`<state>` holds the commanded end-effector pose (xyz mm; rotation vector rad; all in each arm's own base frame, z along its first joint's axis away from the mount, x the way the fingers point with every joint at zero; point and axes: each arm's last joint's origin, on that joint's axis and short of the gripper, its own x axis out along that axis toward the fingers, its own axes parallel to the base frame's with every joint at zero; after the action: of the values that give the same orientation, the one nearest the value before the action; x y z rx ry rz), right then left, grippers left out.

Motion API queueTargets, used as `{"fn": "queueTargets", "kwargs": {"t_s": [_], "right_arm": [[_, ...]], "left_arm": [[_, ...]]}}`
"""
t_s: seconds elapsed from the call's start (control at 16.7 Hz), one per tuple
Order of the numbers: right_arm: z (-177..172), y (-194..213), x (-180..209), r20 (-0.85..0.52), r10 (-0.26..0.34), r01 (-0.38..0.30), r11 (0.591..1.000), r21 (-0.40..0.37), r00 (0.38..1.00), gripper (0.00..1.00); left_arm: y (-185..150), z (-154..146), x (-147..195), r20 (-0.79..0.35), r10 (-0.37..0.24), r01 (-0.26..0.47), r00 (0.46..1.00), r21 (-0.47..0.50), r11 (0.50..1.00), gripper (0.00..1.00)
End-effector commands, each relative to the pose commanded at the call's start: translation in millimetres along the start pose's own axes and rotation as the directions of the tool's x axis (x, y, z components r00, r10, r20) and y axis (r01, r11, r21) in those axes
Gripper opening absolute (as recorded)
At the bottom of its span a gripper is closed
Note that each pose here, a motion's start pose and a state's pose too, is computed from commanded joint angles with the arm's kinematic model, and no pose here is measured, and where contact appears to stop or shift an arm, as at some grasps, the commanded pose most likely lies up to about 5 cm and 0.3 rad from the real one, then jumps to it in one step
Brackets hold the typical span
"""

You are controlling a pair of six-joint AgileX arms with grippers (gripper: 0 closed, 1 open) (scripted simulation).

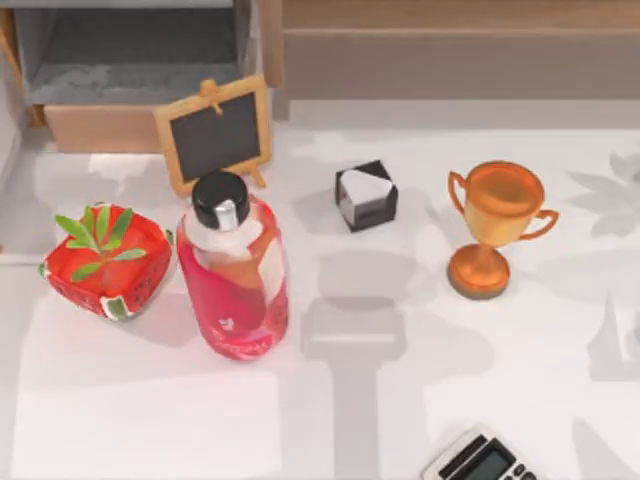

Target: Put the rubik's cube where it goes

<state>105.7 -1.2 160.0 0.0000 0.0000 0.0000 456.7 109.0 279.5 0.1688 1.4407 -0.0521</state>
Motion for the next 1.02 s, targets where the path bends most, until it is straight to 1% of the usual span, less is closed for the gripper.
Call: {"fn": "queueTargets", "kwargs": {"t_s": [0.18,0.3,0.42,0.48,0.78,1.02], "right_arm": [[0.0,0.0,0.0,0.000,0.000,0.000,1.000,0.000,1.000,1.00],[0.0,0.0,0.0,0.000,0.000,0.000,1.000,0.000,1.000,1.00],[0.0,0.0,0.0,0.000,0.000,0.000,1.000,0.000,1.000,1.00],[0.0,0.0,0.0,0.000,0.000,0.000,1.000,0.000,1.000,1.00],[0.0,0.0,0.0,0.000,0.000,0.000,1.000,0.000,1.000,1.00],[0.0,0.0,0.0,0.000,0.000,0.000,1.000,0.000,1.000,1.00]], "left_arm": [[38.1,-0.5,45.3,-0.051,-0.017,0.013,0.999,-0.080,0.997,0.00],[50.6,0.2,76.8,-0.087,-0.040,0.030,0.995,-0.110,0.993,0.00],[54.0,1.4,98.4,-0.112,-0.058,0.044,0.992,-0.122,0.992,0.00],[54.2,1.9,104.1,-0.118,-0.064,0.049,0.991,-0.124,0.991,0.00],[54.2,1.9,104.1,-0.118,-0.064,0.049,0.991,-0.124,0.991,0.00],[54.2,1.9,104.1,-0.118,-0.064,0.049,0.991,-0.124,0.991,0.30]]}}
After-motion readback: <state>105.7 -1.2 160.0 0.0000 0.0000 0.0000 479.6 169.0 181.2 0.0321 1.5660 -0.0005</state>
